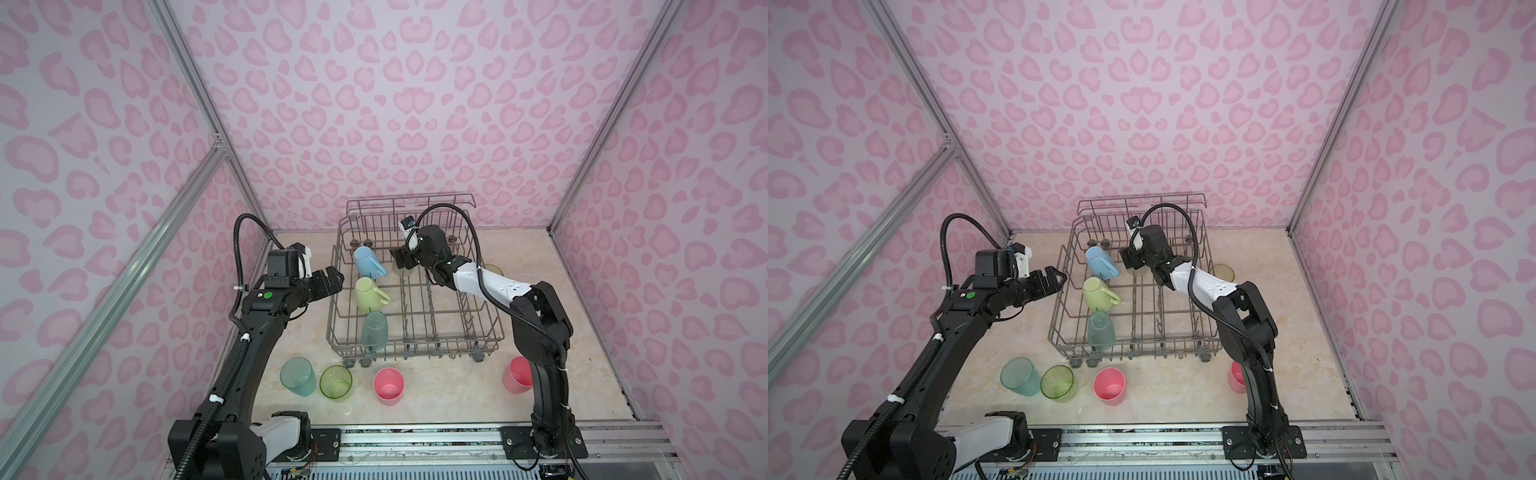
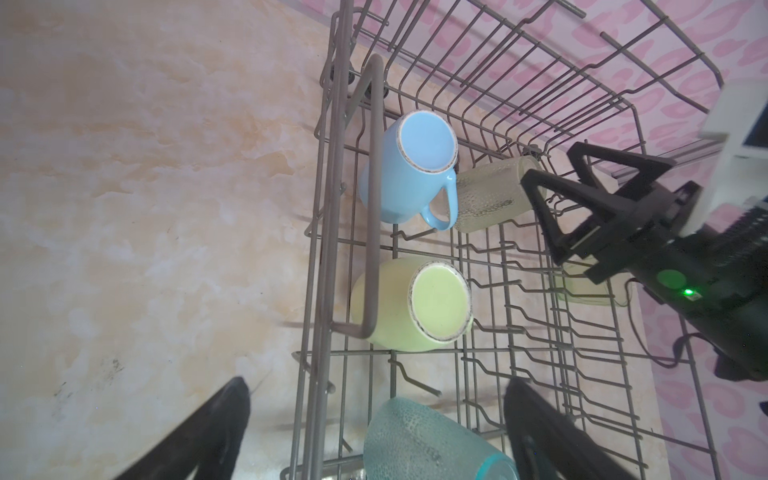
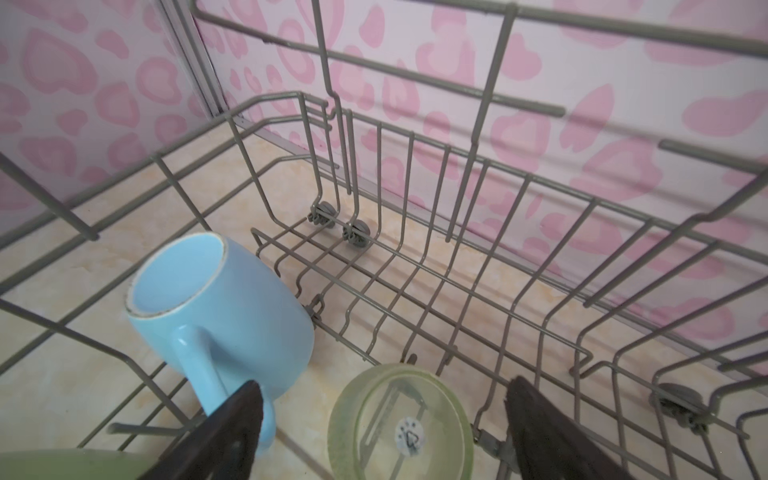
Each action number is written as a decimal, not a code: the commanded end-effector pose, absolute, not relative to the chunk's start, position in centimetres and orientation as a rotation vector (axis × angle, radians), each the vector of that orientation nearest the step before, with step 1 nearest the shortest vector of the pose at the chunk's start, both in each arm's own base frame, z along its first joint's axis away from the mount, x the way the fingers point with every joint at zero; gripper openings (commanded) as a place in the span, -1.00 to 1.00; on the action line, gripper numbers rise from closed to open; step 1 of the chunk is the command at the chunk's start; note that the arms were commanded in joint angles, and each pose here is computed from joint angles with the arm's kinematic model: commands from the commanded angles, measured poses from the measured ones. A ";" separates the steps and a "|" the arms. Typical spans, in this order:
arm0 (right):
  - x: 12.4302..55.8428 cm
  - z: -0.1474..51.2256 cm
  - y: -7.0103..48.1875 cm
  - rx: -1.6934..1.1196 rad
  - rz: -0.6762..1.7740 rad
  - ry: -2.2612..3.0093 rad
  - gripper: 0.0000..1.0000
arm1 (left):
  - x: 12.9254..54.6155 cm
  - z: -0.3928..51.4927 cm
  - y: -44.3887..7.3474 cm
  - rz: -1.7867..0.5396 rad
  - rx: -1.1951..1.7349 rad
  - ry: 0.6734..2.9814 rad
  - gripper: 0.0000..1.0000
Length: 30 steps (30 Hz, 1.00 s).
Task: Load the cups into the dish rack
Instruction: 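Lower the light-green cup upright into the rack's farther section with the right gripper, then open the right gripper and raise it while the left gripper moves toward the teal cup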
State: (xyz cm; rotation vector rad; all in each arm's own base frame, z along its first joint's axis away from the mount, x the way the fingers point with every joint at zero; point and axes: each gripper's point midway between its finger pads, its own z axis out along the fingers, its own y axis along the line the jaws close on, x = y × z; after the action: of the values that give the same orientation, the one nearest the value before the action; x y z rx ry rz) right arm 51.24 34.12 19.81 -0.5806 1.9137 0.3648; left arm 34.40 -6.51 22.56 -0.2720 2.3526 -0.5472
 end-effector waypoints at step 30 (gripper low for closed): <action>35.6 26.0 22.0 -0.361 0.324 2.068 0.64 | 24.7 21.1 1.0 -0.078 -0.871 2.490 0.86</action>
State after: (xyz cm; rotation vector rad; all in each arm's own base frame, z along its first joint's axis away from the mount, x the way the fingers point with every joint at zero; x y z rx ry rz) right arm 36.52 22.95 26.26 -0.3803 2.0450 0.3516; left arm 26.73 -0.08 20.90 -0.8001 2.4707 -0.1612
